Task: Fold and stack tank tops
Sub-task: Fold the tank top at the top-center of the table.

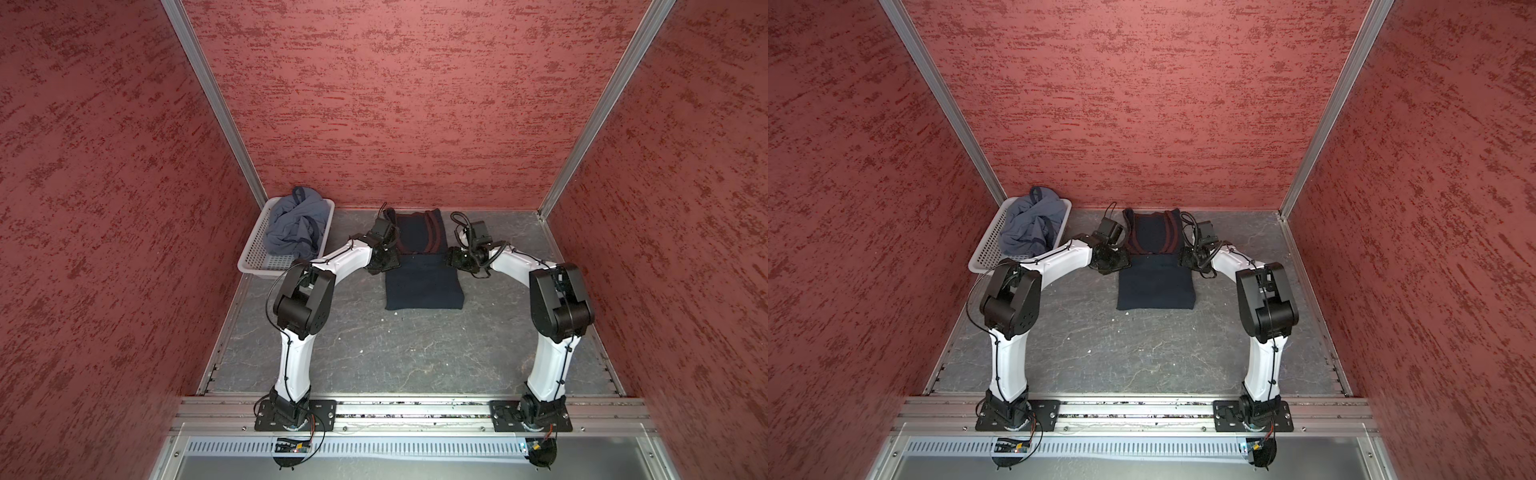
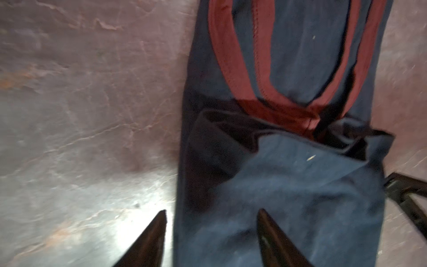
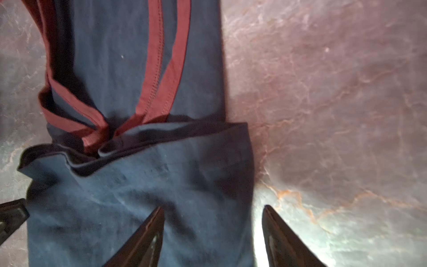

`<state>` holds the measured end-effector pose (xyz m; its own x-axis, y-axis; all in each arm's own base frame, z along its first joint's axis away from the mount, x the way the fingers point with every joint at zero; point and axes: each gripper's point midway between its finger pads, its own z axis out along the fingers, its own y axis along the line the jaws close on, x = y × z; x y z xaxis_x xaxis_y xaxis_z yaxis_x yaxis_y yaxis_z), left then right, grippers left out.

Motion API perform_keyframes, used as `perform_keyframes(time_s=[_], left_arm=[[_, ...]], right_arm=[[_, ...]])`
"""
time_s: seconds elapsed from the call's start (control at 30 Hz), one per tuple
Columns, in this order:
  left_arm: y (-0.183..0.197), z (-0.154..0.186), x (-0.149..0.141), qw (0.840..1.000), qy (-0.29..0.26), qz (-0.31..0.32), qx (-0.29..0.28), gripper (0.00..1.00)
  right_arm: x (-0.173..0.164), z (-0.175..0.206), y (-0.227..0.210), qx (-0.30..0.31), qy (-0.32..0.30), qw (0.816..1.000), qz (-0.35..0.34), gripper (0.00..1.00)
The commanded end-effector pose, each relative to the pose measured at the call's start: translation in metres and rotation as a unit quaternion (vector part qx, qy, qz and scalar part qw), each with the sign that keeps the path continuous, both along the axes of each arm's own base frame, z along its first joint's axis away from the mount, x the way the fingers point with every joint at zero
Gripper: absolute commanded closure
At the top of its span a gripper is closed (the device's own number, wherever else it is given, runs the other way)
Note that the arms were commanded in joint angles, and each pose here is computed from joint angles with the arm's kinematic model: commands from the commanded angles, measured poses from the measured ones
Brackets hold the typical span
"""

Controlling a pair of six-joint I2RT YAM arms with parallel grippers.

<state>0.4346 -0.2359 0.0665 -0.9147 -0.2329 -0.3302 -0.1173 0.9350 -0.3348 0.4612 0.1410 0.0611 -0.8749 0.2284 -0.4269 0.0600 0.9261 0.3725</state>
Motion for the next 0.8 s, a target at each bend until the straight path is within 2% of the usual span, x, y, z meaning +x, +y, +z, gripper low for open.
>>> perform_keyframes(time_s=[0.0, 0.13, 0.23, 0.33, 0.43, 0.57, 0.77], left_arm=[[0.001, 0.039, -0.028, 1.000, -0.028, -0.014, -0.006, 0.26], [0.001, 0.045, -0.086, 0.999, -0.029, -0.035, -0.021, 0.22], [-0.004, 0.033, -0.124, 0.997, -0.015, -0.053, -0.049, 0.21], [-0.013, 0.019, -0.148, 0.994, -0.004, -0.067, -0.082, 0.22], [-0.015, 0.005, -0.156, 0.992, 0.003, -0.061, -0.108, 0.24], [-0.020, -0.005, -0.153, 0.988, 0.000, -0.051, -0.146, 0.30], [-0.021, -0.026, -0.145, 0.987, 0.009, -0.038, -0.159, 0.40]], right_arm=[[-0.025, 0.024, -0.015, -0.014, -0.007, 1.000, -0.015, 0.28], [-0.076, 0.032, -0.016, 0.022, -0.007, 1.000, -0.011, 0.25], [-0.114, 0.025, -0.013, 0.061, 0.003, 0.998, -0.008, 0.26], [-0.141, 0.019, -0.004, 0.114, 0.002, 0.993, 0.000, 0.30], [-0.154, 0.012, 0.004, 0.151, -0.001, 0.988, 0.008, 0.36], [-0.156, 0.004, 0.009, 0.180, -0.009, 0.984, 0.004, 0.38], [-0.156, -0.026, 0.010, 0.191, 0.017, 0.981, -0.013, 0.49]])
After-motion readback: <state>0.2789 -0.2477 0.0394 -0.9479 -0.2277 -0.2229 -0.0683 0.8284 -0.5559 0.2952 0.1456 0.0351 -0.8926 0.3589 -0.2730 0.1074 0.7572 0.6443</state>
